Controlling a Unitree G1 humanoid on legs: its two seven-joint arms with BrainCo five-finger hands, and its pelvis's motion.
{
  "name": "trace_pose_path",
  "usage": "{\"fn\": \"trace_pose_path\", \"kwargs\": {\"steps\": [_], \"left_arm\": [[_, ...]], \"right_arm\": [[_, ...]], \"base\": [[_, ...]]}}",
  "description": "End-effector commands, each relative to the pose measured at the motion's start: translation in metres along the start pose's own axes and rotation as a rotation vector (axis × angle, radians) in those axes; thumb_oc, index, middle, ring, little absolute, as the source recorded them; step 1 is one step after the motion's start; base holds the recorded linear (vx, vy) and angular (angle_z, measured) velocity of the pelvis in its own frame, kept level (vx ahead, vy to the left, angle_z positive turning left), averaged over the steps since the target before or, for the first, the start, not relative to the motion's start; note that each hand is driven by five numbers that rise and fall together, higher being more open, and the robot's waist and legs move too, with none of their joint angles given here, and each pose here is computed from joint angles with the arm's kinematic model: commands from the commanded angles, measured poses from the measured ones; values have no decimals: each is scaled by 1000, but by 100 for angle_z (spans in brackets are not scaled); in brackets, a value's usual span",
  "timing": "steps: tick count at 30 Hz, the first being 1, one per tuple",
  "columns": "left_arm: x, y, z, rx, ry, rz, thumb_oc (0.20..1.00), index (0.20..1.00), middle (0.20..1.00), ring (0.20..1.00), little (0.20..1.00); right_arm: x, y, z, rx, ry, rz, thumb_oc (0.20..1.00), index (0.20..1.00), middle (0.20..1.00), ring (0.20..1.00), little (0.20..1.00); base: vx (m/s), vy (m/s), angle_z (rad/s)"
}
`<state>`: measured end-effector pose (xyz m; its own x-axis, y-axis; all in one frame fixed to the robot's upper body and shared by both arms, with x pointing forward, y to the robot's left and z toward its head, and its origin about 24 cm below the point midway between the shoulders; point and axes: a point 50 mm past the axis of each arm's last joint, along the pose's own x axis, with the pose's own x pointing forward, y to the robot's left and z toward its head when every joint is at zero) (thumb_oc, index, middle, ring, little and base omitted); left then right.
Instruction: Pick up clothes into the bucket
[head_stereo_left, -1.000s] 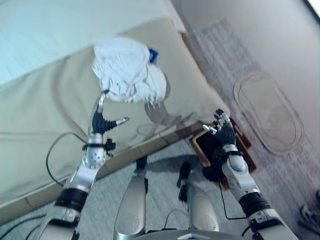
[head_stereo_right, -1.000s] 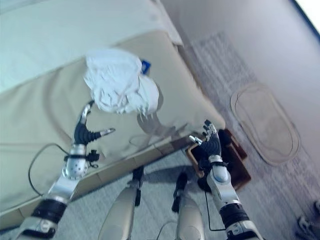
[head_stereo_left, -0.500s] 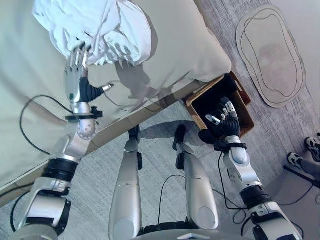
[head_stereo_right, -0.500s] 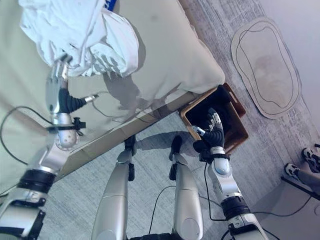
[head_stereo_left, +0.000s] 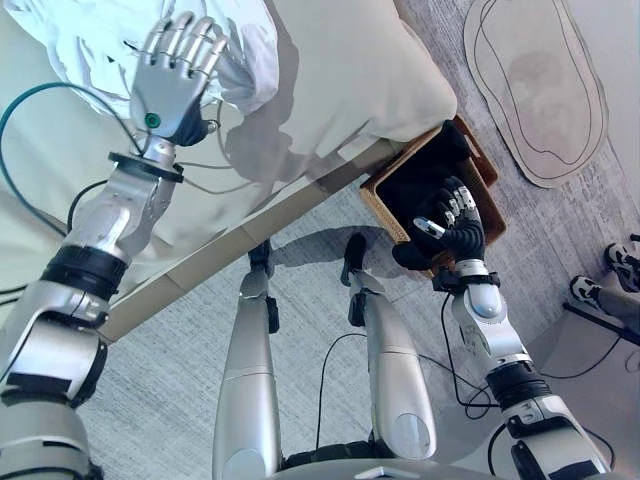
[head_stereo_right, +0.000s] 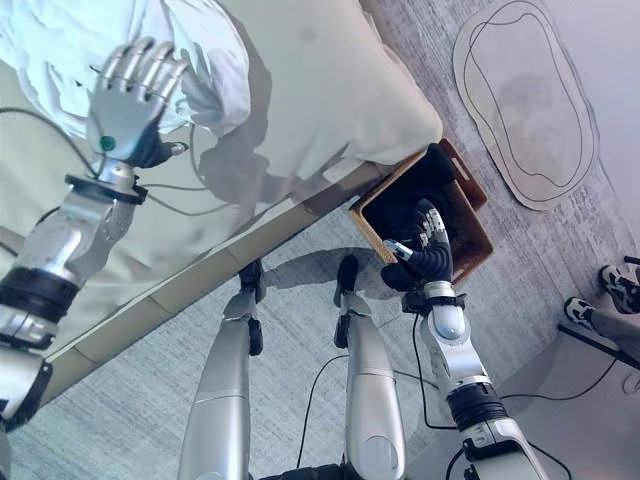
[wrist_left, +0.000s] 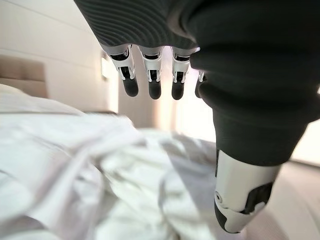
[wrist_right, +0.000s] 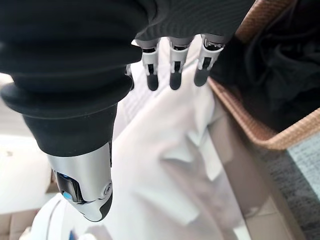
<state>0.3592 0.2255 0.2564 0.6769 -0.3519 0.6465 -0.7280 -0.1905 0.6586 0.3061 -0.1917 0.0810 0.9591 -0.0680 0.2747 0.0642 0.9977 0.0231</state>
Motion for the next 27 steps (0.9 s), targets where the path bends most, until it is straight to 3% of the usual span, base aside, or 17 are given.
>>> {"fn": "trace_pose_path", "kwargs": {"steps": [1,20,21,22,27], "left_arm": [[10,9,-14,106,-10,-3,1000,1000,1000,1000,1000],[8,-10,-33,298,-89,-258,1000,1000,1000,1000,1000],[8,-10,-33,298,-89,-258,881,881,881,881,881],[7,-12,-32,297,-88,-279,200,200,200,200,200],[4,-12,-29,262,-100,-269,200,200,200,200,200]], "right_arm": [[-2,-17,17,-25,-93,-1,1000,1000,1000,1000,1000],[5,-25,31,-34,-137,7,1000,1000,1000,1000,1000],[5,-25,31,-34,-137,7,1000,1000,1000,1000,1000],[6,-25,30,-35,-132,6,1000,1000,1000,1000,1000],[5,-27,28,-33,-124,-2,1000,1000,1000,1000,1000]], "base": [[0,0,0],[-2,7,-2],[0,0,0],[0,0,0],[0,0,0]]}}
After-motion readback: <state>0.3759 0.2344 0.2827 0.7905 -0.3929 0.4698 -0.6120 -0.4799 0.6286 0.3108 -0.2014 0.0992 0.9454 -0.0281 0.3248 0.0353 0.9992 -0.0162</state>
